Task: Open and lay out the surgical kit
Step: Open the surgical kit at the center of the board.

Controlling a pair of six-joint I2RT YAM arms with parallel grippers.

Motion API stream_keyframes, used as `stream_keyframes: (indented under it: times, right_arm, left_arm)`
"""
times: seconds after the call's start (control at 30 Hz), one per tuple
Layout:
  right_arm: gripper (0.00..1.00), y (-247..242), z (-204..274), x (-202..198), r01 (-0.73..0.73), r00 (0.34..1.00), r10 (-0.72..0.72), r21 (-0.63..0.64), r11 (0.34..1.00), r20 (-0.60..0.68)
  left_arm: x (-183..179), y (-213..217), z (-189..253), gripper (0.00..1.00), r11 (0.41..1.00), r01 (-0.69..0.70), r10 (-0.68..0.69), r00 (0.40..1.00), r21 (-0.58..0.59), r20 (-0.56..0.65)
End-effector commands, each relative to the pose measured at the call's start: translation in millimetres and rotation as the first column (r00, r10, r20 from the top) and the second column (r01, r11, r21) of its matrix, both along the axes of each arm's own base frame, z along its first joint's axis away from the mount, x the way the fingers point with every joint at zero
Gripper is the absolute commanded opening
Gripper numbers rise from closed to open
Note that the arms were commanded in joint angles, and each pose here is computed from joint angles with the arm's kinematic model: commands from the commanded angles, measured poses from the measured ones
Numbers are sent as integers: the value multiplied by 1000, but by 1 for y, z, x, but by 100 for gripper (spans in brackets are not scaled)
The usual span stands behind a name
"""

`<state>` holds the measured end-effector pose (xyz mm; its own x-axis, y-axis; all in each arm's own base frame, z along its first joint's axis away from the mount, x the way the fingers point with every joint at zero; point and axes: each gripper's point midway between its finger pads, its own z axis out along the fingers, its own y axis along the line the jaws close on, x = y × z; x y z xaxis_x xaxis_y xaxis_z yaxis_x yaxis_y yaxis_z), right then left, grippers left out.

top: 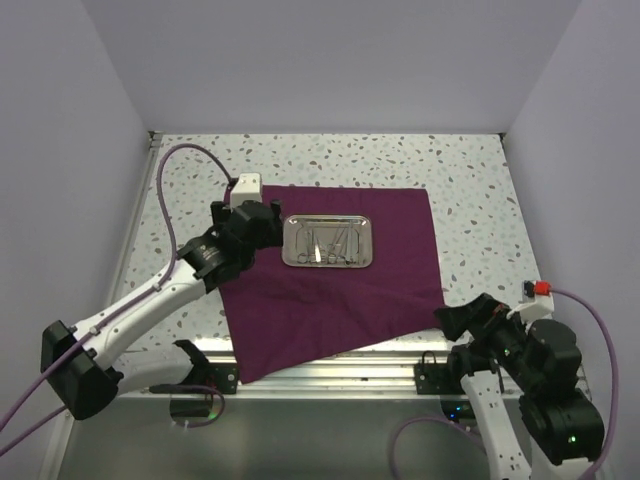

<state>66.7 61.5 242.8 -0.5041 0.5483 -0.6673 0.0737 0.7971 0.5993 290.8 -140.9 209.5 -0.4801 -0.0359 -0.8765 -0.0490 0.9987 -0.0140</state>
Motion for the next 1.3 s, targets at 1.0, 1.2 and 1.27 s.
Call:
stream_keyframes:
  times: [1.0,1.2,1.27]
  right_arm:
    - [91,-73,-149,417,105,867,-293,-428,898,-402]
    - [89,-61,-182,432,73,857,-250,-374,924,-450]
    - [87,-59,-185,433,70,856,-245,-367,928,-455]
  left_arm:
    - [250,97,-135,83,970,-158,121,973,-183,-195]
    - [252,112,-134,84,970,-206,182,967,-130,-176]
    - [253,113,-140,84,971,-202,177,967,-130,-186]
